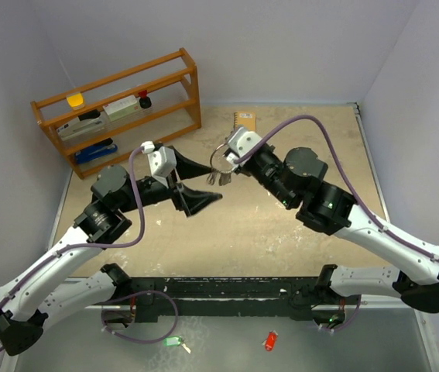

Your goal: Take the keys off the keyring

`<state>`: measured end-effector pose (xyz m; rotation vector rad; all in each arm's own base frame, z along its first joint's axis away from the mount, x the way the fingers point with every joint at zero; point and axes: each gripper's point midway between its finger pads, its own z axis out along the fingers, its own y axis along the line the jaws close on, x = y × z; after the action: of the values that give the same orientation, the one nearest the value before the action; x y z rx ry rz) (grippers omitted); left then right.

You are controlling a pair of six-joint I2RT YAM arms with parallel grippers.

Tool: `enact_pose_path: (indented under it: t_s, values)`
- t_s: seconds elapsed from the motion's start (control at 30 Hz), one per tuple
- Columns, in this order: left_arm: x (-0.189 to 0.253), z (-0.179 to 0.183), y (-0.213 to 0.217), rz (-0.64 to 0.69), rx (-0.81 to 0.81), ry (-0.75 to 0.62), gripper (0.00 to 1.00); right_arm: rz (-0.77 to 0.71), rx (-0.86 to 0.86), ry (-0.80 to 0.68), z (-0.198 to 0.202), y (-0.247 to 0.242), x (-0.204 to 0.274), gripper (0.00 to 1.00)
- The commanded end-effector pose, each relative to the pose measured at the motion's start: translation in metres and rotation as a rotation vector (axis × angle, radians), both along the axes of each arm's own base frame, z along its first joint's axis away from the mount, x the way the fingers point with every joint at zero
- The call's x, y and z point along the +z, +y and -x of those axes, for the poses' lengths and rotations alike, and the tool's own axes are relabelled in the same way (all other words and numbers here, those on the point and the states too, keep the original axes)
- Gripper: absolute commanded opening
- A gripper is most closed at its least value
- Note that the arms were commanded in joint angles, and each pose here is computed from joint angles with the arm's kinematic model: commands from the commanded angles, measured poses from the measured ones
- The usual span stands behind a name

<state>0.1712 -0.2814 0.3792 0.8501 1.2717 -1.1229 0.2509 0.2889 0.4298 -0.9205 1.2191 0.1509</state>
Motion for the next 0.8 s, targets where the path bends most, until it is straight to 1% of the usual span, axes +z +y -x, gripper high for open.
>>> enact_pose_path:
  t_s: [0.0,0.03,0.2,0.33,0.43,0.5,0.63,0.77]
  values:
    - [0.007,-0.002,0.010,0.015,0.062,0.001,0.89,-0.223,-0.147,-0.131,-0.004,-0.051,0.075,0.00]
    - [0.014,-0.003,0.012,0.030,0.074,-0.019,0.91,-0.220,-0.147,-0.129,-0.005,-0.050,0.075,0.00]
    - [0.049,-0.016,0.030,0.110,0.210,-0.096,0.91,-0.216,-0.140,-0.124,-0.005,-0.047,0.074,0.00]
    - [0.076,-0.027,0.042,0.208,0.305,-0.152,0.92,-0.212,-0.137,-0.122,-0.006,-0.046,0.072,0.00]
    - [0.097,-0.024,0.042,0.288,0.287,-0.203,0.92,-0.206,-0.136,-0.116,-0.007,-0.044,0.070,0.00]
    - [0.109,-0.024,0.038,0.318,0.267,-0.232,0.92,-0.203,-0.130,-0.113,-0.007,-0.042,0.069,0.00]
    - [0.113,-0.036,0.021,0.316,0.243,-0.241,0.92,-0.202,-0.122,-0.108,-0.007,-0.039,0.068,0.00]
    - [0.119,-0.039,0.006,0.340,0.185,-0.246,0.92,-0.203,-0.115,-0.106,-0.006,-0.038,0.068,0.00]
